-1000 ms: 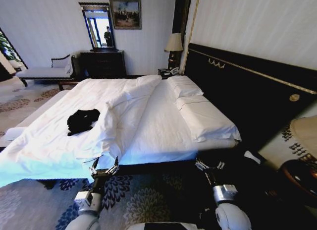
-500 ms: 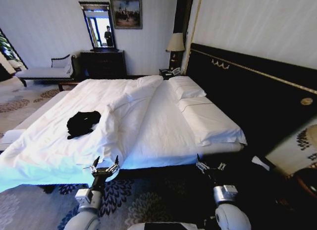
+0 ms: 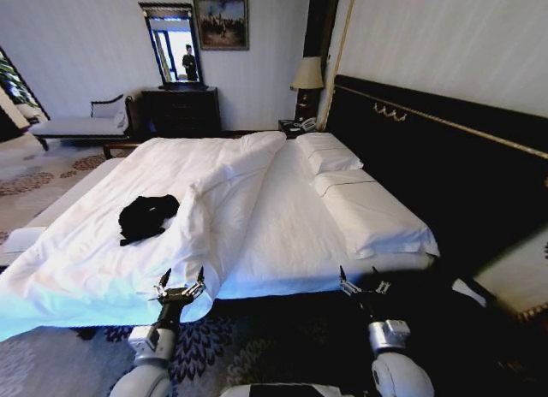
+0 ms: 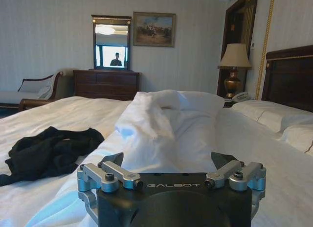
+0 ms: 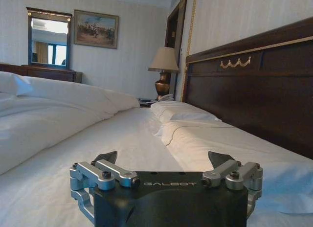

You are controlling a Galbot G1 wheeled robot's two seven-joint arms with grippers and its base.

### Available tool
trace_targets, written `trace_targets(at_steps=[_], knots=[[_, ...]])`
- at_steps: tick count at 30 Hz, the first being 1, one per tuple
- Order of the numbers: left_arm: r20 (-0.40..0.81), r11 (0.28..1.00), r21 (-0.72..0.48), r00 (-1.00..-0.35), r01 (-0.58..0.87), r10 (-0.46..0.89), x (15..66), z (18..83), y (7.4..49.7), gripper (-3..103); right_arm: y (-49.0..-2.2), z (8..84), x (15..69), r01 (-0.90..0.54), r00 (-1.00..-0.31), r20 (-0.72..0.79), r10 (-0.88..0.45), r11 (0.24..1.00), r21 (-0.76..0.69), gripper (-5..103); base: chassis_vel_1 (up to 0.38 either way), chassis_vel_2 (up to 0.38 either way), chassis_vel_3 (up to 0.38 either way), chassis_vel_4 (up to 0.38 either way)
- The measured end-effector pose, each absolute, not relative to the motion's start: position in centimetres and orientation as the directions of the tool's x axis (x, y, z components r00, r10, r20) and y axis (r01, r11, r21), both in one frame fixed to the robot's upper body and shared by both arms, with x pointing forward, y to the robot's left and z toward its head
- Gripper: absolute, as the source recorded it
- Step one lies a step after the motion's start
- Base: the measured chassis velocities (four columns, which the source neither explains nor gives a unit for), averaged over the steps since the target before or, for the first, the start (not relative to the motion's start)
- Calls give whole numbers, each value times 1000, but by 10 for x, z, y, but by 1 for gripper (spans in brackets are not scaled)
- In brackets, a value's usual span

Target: Fold the clothes on the bed.

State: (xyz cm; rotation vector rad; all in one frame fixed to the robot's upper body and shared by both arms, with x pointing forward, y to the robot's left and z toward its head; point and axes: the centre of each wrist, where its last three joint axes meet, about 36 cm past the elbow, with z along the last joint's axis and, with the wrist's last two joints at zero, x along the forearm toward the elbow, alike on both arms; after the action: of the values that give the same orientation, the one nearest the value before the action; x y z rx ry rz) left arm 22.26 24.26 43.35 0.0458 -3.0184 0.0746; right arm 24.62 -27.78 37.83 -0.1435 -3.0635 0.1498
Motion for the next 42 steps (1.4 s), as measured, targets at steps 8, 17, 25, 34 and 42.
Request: trace_targets(at_steps=[8,17,25,34,42], knots=[[115,999,-43,-993,-30,-24,219,435,244,100,-272,378,246,87,-993,67,93,992,-90,100,-22,120,15,-124],[108,999,-46,-994,-27,-22,220,437,244,100,-270,380,243,89,-994,61,94,992,-89,100,-10,118,8,-112],[106,999,-44,-994,-24,-19,220,437,244,100,-269,381,241,93,-993,60,98,992,-86,100,-9,111,1,-117],[86,1000,-24,-996,-10,-8,214,438,242,100,-265,379,240,95,-993,64,100,992,-79,100,4,112,-5,-115],[70,999,-42,-998,2,5,211,438,242,100,-265,380,241,99,-993,63,104,992,-77,100,2,106,-8,-104]])
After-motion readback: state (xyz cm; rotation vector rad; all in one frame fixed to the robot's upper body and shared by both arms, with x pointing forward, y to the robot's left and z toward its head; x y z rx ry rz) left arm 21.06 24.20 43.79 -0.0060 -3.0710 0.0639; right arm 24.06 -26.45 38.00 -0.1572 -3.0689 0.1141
